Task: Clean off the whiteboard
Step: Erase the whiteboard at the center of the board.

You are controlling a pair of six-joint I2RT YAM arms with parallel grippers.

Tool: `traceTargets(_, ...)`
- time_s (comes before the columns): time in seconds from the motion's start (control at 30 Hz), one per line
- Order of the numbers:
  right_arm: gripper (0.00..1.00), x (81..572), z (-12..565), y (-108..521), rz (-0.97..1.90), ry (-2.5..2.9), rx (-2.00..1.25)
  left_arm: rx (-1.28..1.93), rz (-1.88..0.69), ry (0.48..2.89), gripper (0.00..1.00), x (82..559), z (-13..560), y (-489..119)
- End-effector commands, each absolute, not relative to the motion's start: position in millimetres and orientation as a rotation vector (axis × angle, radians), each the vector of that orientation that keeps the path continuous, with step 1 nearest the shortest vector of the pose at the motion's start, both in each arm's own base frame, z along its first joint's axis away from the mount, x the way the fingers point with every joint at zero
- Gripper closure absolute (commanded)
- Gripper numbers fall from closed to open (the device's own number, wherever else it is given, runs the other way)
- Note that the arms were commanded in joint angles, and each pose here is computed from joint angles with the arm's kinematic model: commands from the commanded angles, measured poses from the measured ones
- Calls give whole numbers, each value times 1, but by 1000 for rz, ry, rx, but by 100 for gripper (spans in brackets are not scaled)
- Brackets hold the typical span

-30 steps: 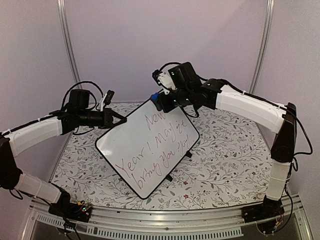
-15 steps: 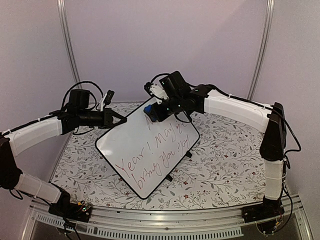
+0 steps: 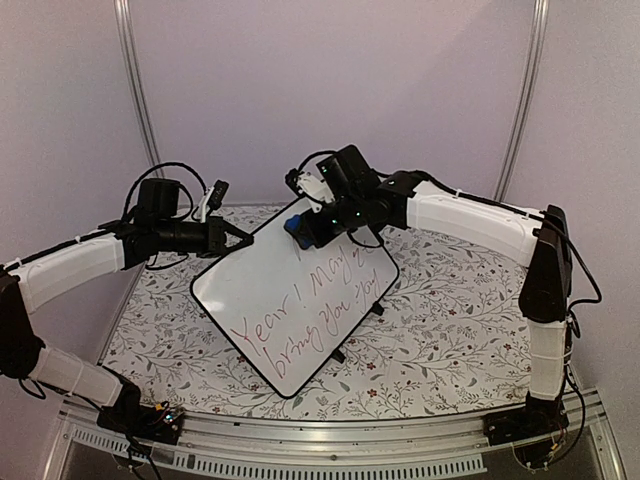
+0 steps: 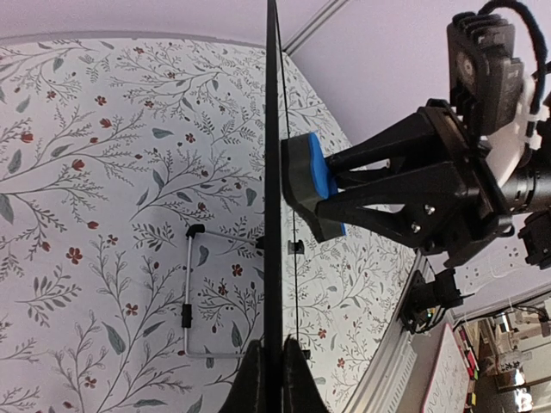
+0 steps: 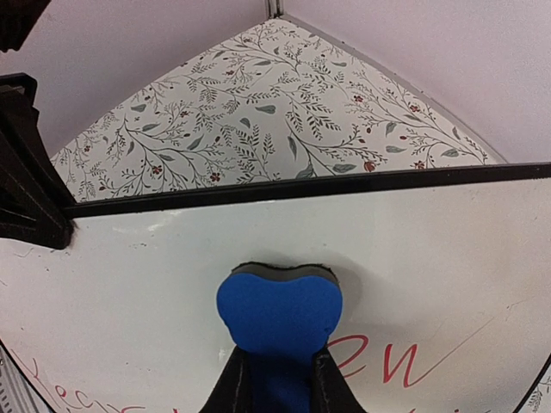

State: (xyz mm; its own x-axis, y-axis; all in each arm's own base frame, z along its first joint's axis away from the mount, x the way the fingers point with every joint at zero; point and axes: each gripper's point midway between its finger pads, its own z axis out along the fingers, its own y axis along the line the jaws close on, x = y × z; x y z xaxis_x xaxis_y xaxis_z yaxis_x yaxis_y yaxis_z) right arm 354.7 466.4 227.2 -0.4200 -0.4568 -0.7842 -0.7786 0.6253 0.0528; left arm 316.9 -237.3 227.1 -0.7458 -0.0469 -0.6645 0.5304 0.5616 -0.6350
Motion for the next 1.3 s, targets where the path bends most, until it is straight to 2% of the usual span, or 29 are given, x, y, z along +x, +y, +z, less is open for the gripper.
traceTargets(0.0,95,348,199,467,533,2144,-992,473,-1200,2092,100,310,243,-247)
traceTargets(1.27,95,321,161,446,492,2244,-1053,471,-1201,2098,100,310,241,-247)
